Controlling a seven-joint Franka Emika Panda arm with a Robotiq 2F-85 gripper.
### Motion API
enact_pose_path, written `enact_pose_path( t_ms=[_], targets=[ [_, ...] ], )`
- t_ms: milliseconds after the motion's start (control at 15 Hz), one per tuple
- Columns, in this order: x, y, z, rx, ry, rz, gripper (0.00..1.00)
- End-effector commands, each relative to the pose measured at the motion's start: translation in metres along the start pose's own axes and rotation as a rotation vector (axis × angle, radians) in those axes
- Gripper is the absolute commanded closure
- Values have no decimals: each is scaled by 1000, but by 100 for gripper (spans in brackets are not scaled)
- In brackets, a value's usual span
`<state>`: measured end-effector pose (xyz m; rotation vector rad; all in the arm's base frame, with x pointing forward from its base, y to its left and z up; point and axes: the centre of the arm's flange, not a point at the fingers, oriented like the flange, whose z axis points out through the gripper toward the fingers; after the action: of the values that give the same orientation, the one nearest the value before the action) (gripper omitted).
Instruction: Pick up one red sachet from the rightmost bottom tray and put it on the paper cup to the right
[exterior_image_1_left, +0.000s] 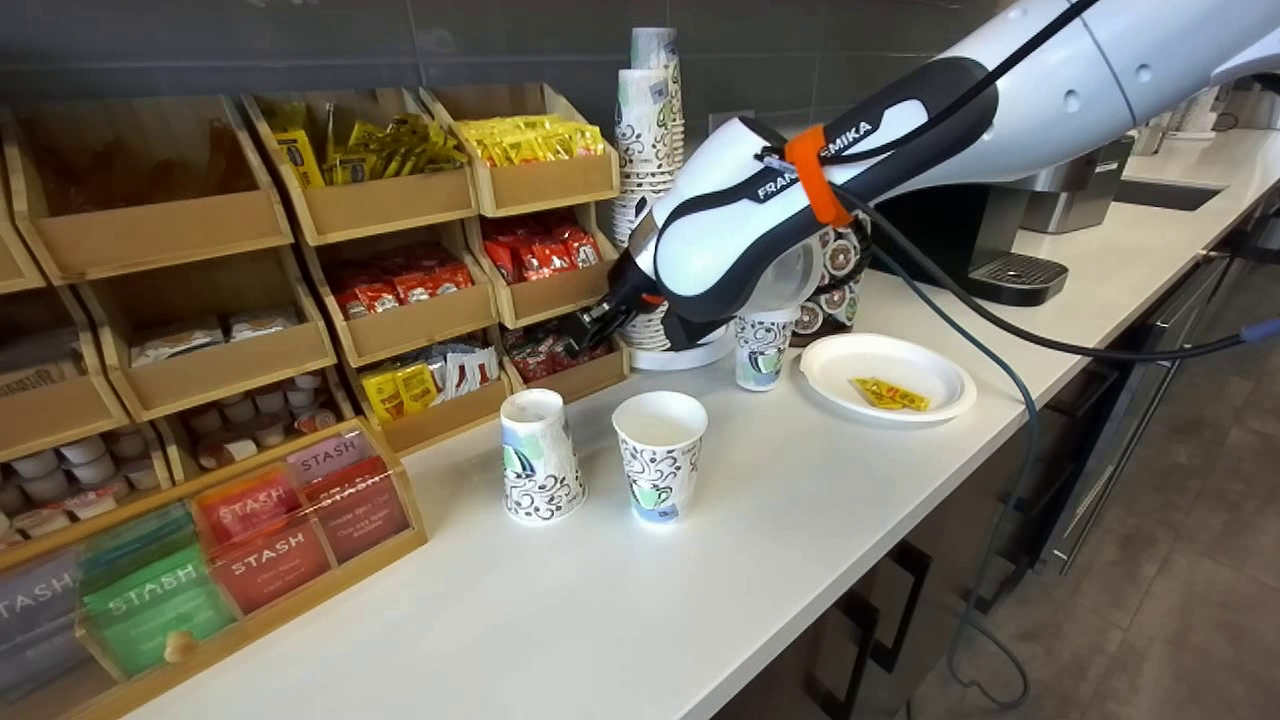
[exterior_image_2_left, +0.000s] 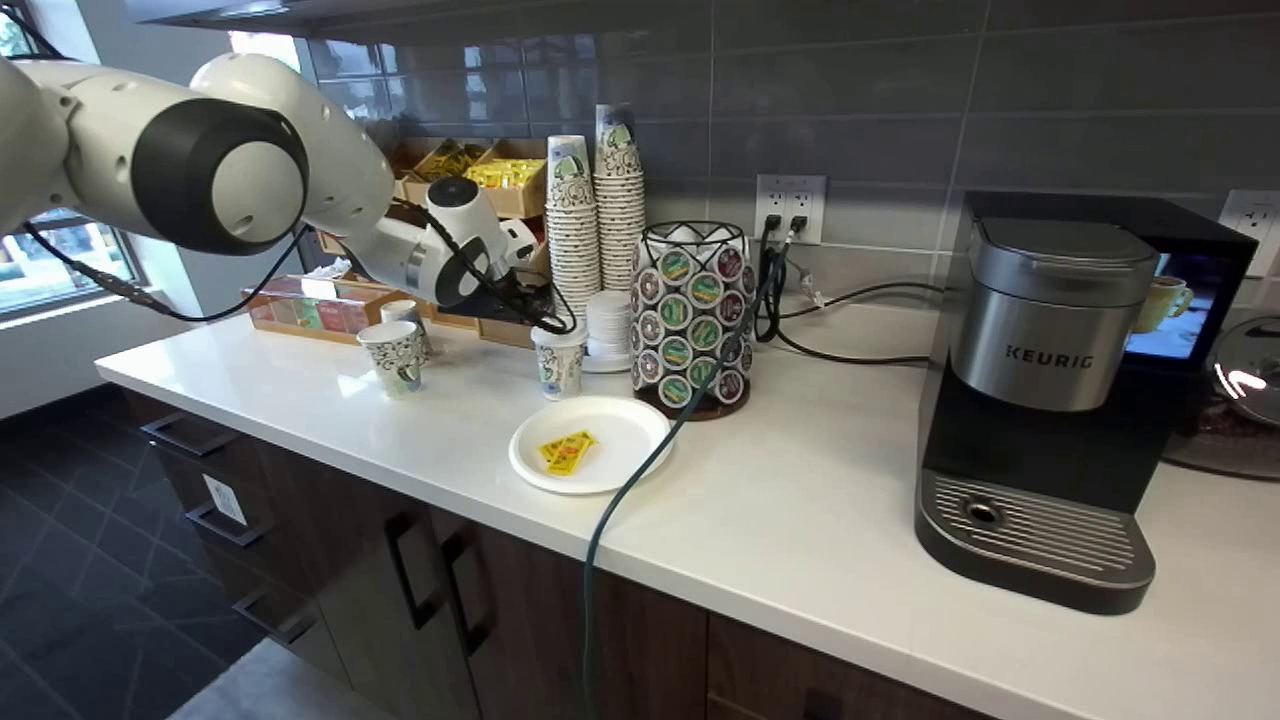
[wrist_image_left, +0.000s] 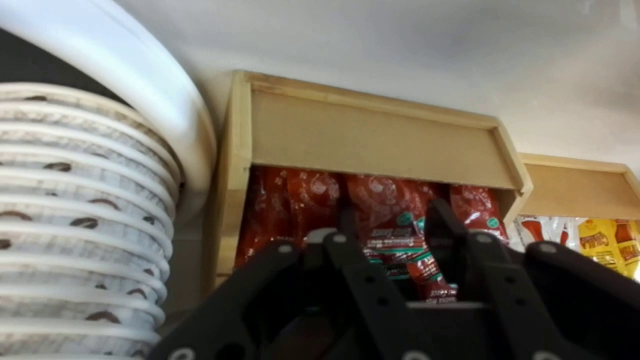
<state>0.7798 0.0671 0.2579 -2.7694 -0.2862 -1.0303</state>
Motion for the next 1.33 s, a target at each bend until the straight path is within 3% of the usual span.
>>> enact_pose_path(
  t_ms=[0, 200, 1267],
  targets=[
    [-14, -1, -12, 2, 39, 24, 84],
    [-15, -2, -12, -8, 54, 26, 100],
    [-18, -8, -70, -37, 29, 71, 100]
  ],
)
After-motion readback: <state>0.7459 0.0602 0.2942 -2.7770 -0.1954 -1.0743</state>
